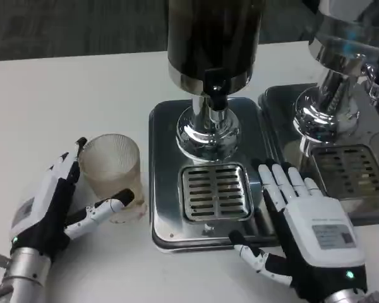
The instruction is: Grasp the cup under the faucet to collect the drink, then remove the cup.
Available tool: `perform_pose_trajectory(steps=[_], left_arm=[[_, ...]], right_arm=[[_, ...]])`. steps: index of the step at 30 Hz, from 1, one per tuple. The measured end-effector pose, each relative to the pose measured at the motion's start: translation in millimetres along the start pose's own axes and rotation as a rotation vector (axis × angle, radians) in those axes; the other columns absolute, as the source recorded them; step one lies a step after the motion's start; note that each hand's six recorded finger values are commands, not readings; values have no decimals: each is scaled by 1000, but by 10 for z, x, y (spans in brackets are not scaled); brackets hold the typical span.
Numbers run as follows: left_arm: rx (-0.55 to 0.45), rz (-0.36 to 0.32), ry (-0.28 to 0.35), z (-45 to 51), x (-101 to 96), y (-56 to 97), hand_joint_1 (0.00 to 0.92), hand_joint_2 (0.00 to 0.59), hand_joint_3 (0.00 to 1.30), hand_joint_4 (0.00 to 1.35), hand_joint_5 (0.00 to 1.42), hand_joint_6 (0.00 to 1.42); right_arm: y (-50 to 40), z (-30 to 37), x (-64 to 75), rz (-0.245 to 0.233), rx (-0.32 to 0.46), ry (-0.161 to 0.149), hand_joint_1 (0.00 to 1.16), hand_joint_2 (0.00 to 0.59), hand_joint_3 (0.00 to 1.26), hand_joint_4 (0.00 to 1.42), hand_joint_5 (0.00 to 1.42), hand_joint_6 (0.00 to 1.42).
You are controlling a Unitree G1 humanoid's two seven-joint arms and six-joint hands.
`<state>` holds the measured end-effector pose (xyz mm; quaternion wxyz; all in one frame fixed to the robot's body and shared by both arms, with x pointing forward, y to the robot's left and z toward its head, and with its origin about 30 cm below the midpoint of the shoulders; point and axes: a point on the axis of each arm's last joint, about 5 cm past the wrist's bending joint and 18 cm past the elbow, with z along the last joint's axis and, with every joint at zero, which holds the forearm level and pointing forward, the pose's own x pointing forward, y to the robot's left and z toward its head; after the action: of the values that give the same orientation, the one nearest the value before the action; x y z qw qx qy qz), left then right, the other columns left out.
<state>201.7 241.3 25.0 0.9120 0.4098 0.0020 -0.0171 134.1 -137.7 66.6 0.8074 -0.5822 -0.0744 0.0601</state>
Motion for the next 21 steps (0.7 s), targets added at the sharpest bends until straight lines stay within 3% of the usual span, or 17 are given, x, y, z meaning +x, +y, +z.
perform_pose_trajectory(steps=[3, 8, 21], left_arm=[[19, 2, -14, 23, 44, -9, 273, 19, 0, 0, 0, 0], [46, 6, -27, 41, 86, -17, 328, 30, 0, 0, 23, 0], [14, 54, -29, 96, 149, -84, 311, 33, 0, 29, 277, 261]], right_arm=[[0, 3, 6, -1, 2, -1, 376, 332, 3, 0, 0, 49], [0, 4, 6, -2, 7, 0, 379, 333, 3, 0, 0, 57], [13, 25, -1, 2, 14, -1, 393, 328, 3, 0, 0, 65]])
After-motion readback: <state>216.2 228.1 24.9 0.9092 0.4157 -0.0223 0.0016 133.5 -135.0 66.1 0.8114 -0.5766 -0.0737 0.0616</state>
